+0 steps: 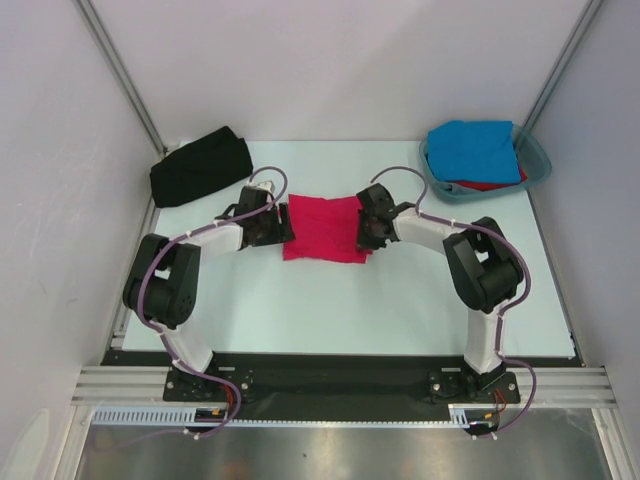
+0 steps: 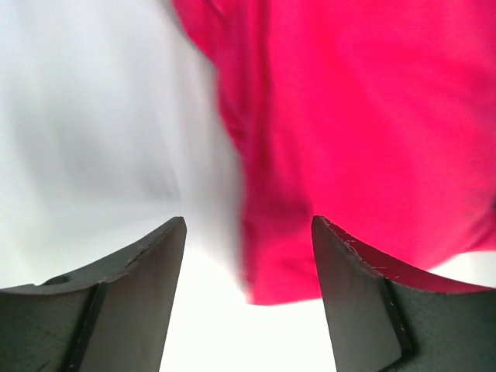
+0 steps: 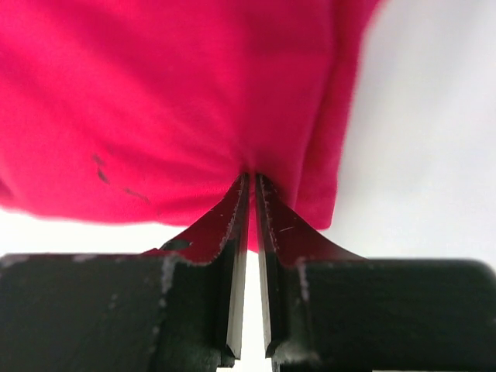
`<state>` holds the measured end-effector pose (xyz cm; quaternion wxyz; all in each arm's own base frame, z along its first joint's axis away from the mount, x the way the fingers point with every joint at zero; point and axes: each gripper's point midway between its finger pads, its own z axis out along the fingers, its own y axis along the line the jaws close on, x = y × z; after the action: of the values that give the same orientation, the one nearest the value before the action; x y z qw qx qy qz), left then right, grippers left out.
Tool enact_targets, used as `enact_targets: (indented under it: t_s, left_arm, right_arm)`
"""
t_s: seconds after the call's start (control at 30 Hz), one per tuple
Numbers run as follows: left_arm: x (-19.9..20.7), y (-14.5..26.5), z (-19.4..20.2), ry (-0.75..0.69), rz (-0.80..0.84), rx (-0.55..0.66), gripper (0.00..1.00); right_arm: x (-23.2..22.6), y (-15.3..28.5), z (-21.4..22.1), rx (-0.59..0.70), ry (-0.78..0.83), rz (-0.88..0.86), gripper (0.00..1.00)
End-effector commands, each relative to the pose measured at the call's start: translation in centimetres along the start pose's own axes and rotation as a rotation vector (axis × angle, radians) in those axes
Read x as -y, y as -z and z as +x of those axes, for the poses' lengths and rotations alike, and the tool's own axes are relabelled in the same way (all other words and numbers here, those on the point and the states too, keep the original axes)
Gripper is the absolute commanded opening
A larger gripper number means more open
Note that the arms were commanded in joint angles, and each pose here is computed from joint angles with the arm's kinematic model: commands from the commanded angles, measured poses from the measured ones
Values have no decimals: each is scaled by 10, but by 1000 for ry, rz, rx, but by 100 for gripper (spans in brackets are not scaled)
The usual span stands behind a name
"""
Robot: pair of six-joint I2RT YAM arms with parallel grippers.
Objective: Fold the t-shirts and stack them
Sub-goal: Fold the tshirt, then neatly place the folded tshirt to the corner
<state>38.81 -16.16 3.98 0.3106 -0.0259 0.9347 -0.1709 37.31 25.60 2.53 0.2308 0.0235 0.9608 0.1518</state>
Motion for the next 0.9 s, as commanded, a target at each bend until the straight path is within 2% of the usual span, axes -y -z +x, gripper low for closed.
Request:
enact_targets:
  t_s: [0.0, 0.13, 0.3, 0.37, 0.4, 0.47, 0.5, 0.53, 0.6, 0.87]
  left_arm:
    - [-9, 6, -12, -71, -72, 26, 72]
    - [-7, 8, -10, -79, -68, 32, 72]
    - [18, 31, -26, -56, 45, 142, 73]
    - [35, 50, -39, -50, 112, 203, 74]
    - [36, 54, -35, -48, 118, 206, 75]
    - [46, 73, -53, -45, 139, 297, 79]
    - [44, 75, -51, -38, 135, 305, 85]
    - [44, 79, -52, -30, 137, 321, 98]
    - [47, 86, -55, -20, 150, 350, 100]
    - [61, 91, -57, 6, 219, 341, 100]
  right_arm:
    - [86, 10, 1, 12, 10, 329, 13]
    - [85, 22, -12, 38, 34, 320, 15]
    - [34, 45, -20, 81, 120, 109, 25]
    - [16, 64, -30, 131, 132, 37, 40]
    - [14, 69, -33, 151, 137, 30, 46]
    - [12, 86, -43, 223, 143, 40, 61]
    - [13, 91, -46, 240, 142, 45, 66]
    - [15, 95, -48, 254, 138, 49, 70]
    - [17, 109, -57, 294, 139, 49, 71]
    - [20, 147, -69, 381, 134, 37, 75]
